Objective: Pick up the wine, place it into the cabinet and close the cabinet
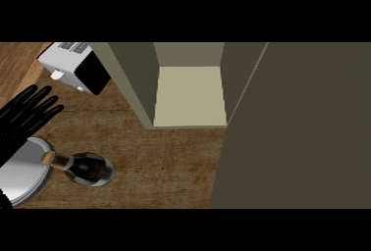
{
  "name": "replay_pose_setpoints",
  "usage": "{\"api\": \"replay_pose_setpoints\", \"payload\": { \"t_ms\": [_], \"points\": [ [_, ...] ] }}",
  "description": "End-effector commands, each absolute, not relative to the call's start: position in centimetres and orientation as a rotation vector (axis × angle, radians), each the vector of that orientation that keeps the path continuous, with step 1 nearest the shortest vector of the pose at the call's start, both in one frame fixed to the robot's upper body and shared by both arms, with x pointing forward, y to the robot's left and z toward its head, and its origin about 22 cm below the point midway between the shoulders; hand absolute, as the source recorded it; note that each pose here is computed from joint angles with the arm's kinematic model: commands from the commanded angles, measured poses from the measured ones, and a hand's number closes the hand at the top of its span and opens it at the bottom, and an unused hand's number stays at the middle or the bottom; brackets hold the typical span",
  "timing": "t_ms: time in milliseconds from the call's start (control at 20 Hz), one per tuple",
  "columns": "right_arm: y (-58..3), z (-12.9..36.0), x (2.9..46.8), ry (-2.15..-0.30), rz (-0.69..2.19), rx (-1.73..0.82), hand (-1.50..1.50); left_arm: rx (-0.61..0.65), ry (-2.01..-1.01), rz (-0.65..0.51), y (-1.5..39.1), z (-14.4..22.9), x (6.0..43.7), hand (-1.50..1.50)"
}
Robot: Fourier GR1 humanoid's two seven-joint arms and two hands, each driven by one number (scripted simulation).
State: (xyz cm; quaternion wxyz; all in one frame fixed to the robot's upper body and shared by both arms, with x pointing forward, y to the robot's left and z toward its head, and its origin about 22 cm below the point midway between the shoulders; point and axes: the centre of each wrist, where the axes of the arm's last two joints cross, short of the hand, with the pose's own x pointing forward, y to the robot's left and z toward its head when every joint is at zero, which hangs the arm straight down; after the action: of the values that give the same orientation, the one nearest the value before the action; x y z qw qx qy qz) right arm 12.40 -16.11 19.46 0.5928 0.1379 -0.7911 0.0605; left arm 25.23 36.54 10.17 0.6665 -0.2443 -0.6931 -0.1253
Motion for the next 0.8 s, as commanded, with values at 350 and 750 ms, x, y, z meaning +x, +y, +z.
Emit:
{"api": "replay_pose_setpoints", "payload": {
  "t_ms": [350, 750],
  "points": [
    [-18.0, 21.6, 8.4, -1.945, 0.135, 0.265, -1.5, -0.489, -1.543, -0.293, 38.7, 3.9, 24.5, -1.5],
    [-17.7, 22.0, 9.1, -1.943, 0.137, 0.265, -1.5, -0.494, -1.493, -0.309, 40.0, 0.8, 23.6, -1.5]
  ]
}}
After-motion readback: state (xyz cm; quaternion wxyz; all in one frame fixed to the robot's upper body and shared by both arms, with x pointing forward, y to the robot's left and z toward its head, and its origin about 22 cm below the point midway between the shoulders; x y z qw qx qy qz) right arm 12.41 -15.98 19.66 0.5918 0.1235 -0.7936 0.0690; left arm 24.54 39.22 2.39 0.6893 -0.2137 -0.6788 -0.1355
